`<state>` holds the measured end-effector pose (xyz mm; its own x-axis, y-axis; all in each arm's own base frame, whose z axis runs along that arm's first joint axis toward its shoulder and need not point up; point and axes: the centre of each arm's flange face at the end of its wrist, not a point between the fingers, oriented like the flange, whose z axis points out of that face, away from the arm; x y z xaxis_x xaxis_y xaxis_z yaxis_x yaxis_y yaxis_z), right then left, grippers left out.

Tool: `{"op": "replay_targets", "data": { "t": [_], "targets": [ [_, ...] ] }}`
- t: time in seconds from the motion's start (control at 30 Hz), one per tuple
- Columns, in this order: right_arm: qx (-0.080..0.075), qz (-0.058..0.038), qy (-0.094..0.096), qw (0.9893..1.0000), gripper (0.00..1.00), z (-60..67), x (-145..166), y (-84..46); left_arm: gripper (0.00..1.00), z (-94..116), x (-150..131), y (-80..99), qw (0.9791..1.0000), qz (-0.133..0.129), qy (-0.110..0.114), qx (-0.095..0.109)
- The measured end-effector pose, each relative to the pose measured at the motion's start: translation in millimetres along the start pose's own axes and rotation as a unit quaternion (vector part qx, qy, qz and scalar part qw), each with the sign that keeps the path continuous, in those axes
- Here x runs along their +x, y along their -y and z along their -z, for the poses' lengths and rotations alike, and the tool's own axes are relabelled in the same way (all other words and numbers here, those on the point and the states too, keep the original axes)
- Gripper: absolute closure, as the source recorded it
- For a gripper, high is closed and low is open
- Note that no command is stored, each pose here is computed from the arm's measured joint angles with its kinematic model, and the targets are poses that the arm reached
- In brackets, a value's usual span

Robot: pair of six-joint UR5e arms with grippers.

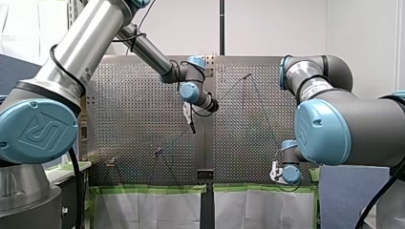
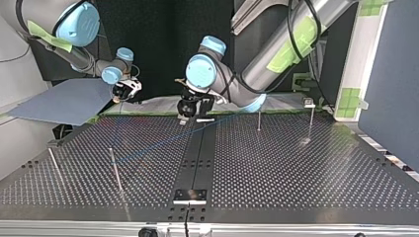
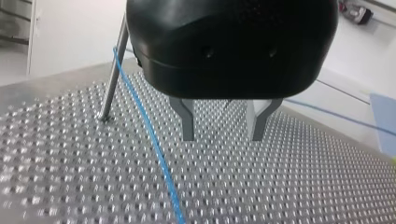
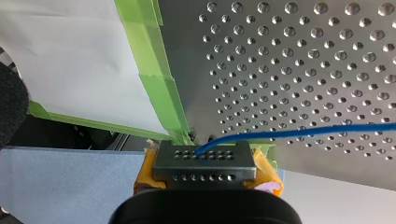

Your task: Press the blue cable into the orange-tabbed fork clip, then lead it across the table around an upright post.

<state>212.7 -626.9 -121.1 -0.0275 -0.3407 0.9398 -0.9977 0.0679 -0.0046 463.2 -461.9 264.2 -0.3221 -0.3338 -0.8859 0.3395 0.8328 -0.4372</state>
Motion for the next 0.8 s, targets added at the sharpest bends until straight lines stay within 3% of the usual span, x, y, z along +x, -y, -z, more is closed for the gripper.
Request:
{"op": "replay_targets", "data": {
  "t": [0.43,0.8],
  "targets": [
    [0.000,-0.0001,-0.001,1.0000,1.00,-4.7,6.5,1.0,0.44,-2.0,-29.2,43.7,0.9999,-0.001,0.006,0.011],
    [-0.003,0.0000,0.001,1.0000,1.00,-10.2,13.4,-0.7,0.44,-4.5,-56.0,75.0,0.9992,0.001,0.015,0.036]
  ]
}}
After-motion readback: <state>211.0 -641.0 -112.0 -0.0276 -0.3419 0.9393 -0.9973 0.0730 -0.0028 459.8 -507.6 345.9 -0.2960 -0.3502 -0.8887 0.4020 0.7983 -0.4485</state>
